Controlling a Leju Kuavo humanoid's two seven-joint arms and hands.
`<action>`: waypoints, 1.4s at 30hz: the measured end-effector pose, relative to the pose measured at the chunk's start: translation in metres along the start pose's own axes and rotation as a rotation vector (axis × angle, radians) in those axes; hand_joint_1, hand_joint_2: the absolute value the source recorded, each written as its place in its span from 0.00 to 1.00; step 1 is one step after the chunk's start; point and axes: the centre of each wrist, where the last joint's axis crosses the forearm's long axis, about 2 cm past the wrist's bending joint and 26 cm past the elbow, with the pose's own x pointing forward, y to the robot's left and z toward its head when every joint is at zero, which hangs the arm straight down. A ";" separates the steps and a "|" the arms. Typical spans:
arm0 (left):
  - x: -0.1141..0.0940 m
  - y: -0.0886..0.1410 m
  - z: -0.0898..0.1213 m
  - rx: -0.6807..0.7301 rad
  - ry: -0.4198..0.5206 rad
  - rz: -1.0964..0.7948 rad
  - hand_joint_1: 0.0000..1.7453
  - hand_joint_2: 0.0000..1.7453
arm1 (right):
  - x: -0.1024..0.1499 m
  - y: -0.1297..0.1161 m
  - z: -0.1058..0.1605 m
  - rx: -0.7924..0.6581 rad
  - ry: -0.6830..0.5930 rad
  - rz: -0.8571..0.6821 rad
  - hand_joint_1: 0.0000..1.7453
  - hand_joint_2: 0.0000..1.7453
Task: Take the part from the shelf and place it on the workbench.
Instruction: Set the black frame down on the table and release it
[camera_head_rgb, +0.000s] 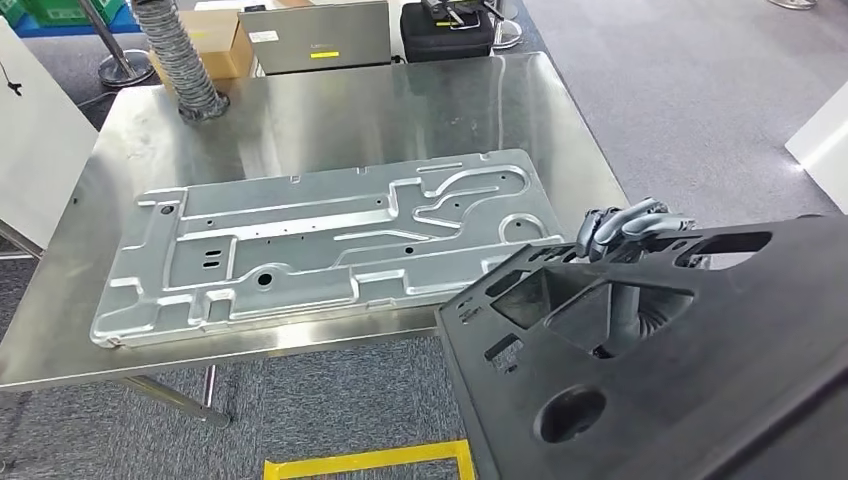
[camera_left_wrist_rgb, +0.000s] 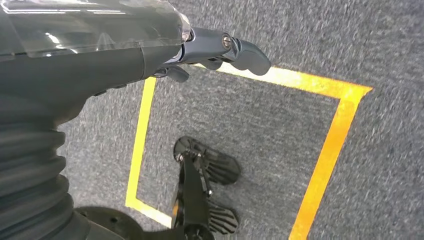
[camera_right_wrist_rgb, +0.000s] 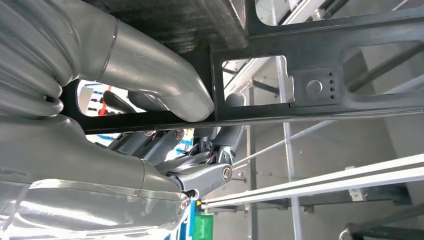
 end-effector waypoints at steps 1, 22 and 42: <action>0.000 0.000 0.000 0.000 -0.001 0.003 0.00 1.00 | 0.000 0.000 -0.001 0.000 -0.001 0.000 1.00 1.00; -0.004 -0.002 0.002 -0.003 0.000 0.035 0.00 1.00 | 0.003 -0.011 -0.012 -0.012 -0.013 0.061 1.00 1.00; -0.003 0.002 0.001 0.005 -0.022 0.054 0.00 1.00 | -0.032 -0.088 -0.021 -0.097 0.083 1.090 1.00 1.00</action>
